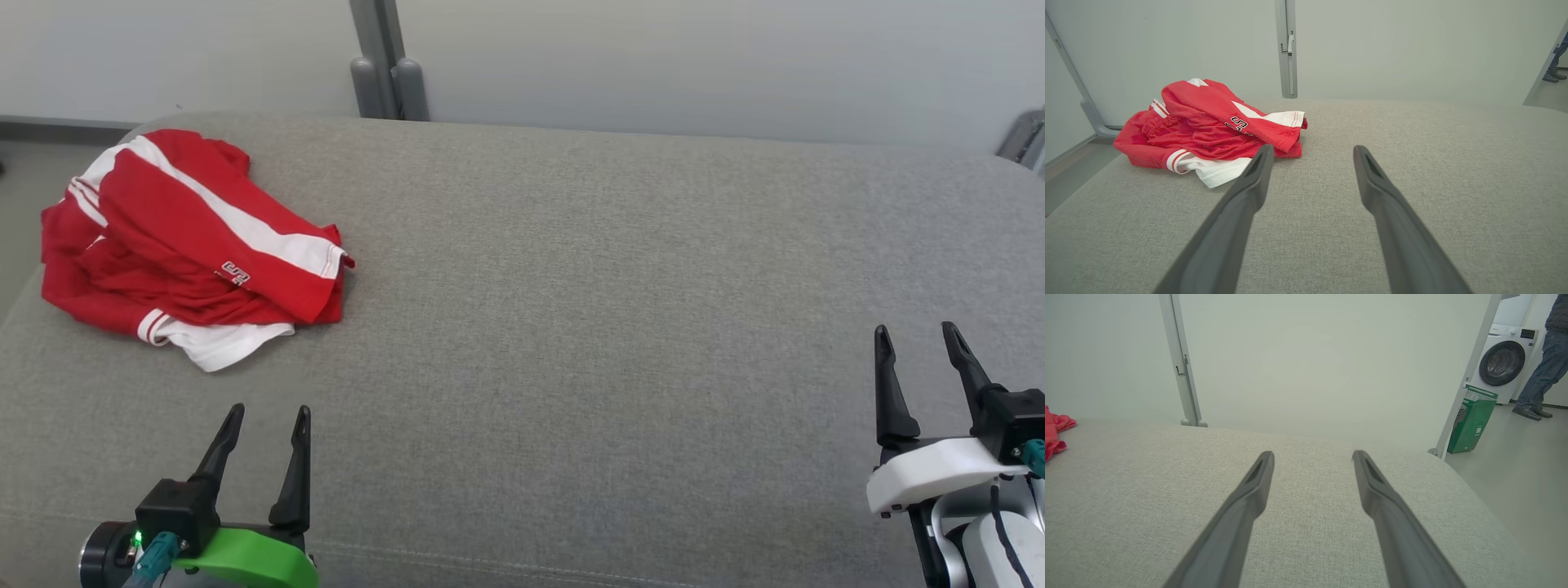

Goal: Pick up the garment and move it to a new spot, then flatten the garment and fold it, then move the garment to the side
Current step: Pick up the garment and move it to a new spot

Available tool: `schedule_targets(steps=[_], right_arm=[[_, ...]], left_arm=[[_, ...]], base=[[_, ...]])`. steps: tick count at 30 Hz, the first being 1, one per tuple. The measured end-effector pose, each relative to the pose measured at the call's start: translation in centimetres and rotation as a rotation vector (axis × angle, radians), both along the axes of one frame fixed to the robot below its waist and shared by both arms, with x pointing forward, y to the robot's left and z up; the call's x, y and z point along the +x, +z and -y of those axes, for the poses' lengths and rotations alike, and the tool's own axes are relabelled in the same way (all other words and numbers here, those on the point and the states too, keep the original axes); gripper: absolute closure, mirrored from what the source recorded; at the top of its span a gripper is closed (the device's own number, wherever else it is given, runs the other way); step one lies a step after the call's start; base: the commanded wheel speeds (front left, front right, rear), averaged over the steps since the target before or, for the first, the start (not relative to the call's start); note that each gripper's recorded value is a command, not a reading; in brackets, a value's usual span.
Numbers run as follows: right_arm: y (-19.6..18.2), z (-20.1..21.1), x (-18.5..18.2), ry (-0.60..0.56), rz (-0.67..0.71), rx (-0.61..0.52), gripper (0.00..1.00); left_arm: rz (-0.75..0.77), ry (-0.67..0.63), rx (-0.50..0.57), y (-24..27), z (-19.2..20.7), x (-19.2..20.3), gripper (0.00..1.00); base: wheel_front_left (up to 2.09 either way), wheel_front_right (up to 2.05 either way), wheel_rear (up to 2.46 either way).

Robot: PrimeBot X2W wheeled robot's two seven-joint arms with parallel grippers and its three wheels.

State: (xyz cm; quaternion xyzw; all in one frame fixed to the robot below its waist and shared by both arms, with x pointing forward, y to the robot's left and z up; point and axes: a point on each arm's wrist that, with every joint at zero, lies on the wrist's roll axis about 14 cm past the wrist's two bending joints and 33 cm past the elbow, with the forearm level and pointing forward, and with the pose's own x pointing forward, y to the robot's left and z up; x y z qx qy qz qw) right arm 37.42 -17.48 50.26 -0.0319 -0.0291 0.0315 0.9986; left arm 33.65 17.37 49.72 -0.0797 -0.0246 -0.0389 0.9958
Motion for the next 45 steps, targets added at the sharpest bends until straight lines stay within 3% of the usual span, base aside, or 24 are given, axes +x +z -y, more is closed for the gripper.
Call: schedule_targets(steps=[18, 30, 45], right_arm=[[0.2, -9.1, 2.3, 0.261, 0.000, 0.014, 0.00], [0.5, -13.8, 1.9, 0.397, 0.004, 0.016, 0.00], [-0.6, -13.6, 2.2, 0.392, -0.022, 0.012, 0.00]], left_arm=[[-0.008, 0.241, 0.003, -0.4, -6.8, -5.2, 0.00], [0.005, 0.368, 0.000, -0.2, -10.1, -8.6, 0.00], [0.004, 0.424, -0.057, -0.3, -11.5, -8.7, 0.00]], base=[[0.00, 0.00, 0.00], [0.00, 0.00, 0.00], [0.00, 0.00, 0.00]])
